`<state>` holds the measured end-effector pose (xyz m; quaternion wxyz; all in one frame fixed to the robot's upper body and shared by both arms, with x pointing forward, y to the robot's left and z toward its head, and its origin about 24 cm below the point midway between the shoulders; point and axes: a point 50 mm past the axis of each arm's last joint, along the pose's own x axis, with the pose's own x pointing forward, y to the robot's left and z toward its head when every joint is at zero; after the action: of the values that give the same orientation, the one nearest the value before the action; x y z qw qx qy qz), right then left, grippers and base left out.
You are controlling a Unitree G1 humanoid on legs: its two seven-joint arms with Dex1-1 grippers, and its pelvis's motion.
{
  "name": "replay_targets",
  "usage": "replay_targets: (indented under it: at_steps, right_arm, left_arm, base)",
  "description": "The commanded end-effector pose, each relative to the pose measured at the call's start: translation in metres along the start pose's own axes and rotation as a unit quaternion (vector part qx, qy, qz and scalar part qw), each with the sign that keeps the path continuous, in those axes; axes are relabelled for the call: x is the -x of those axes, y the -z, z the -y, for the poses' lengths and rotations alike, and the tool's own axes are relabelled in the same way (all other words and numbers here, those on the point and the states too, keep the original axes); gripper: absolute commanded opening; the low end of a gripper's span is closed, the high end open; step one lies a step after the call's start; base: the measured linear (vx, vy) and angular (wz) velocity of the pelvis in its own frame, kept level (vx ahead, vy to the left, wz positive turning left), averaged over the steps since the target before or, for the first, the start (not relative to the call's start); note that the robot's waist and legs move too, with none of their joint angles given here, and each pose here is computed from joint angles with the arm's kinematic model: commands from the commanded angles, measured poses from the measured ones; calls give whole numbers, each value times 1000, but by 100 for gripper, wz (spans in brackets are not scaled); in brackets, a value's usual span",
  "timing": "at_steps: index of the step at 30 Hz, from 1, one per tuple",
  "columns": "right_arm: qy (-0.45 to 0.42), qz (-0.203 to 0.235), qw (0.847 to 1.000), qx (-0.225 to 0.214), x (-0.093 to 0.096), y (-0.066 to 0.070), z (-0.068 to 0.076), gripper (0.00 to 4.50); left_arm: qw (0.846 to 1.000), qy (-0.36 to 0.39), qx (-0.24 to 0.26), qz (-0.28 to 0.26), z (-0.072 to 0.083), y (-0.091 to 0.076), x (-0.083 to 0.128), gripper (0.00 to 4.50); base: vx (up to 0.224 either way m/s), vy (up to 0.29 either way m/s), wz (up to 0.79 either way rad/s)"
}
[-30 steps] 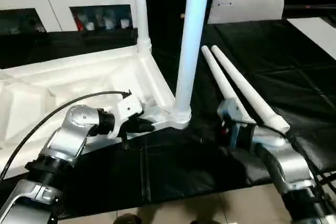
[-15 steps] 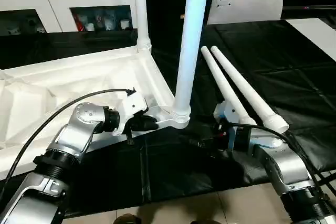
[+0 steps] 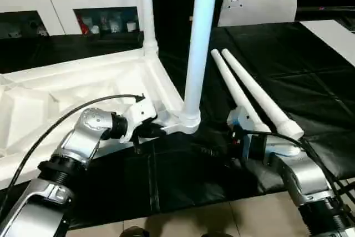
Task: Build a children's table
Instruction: Rotate leg to tighten
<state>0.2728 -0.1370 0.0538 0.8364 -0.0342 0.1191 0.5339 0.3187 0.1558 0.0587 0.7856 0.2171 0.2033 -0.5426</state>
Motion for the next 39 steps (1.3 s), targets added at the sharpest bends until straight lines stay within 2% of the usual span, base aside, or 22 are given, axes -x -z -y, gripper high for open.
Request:
replay_targets:
  at_steps: [1, 6, 9, 13, 20, 22, 24, 27, 39]
  right_arm:
    - [-1, 5, 1000, 14, 2, -5, 1, 450]
    - [18, 5, 1000, 23, 8, -7, 8, 450]
    - [16, 0, 999, 31, 12, -9, 12, 450]
    - [-7, -18, 998, 53, 12, -10, 13, 450]
    - [-69, -45, 993, 84, 4, -7, 9, 450]
    - [-90, -49, 991, 86, 1, -7, 8, 420]
    - [-111, -53, 988, 88, -2, -7, 7, 420]
    - [-122, -57, 987, 93, -5, -7, 8, 378]
    - [-136, -55, 984, 98, -12, -7, 10, 283]
  left_arm:
    - [1000, -10, -17, 3, -4, -3, 2, 5]
    - [998, 16, -53, 3, 3, -1, 3, 5]
    - [995, 76, -65, 13, 10, -1, 6, 5]
    - [987, 137, -87, 12, 16, -3, 8, 5]
    - [975, 183, -127, -8, 19, -3, 6, 5]
    - [973, 190, -131, -10, 19, -4, 6, 0]
    - [971, 195, -135, -11, 18, -5, 5, 0]
    - [969, 202, -139, -14, 18, -5, 5, 0]
    - [969, 206, -139, -15, 18, -3, 5, 0]
  base:
    - [0, 0, 0]
    - [0, 0, 0]
    - [0, 0, 0]
    - [0, 0, 0]
    - [0, 0, 0]
    - [0, 0, 0]
    - [0, 0, 0]
    - [0, 0, 0]
    - [0, 0, 0]
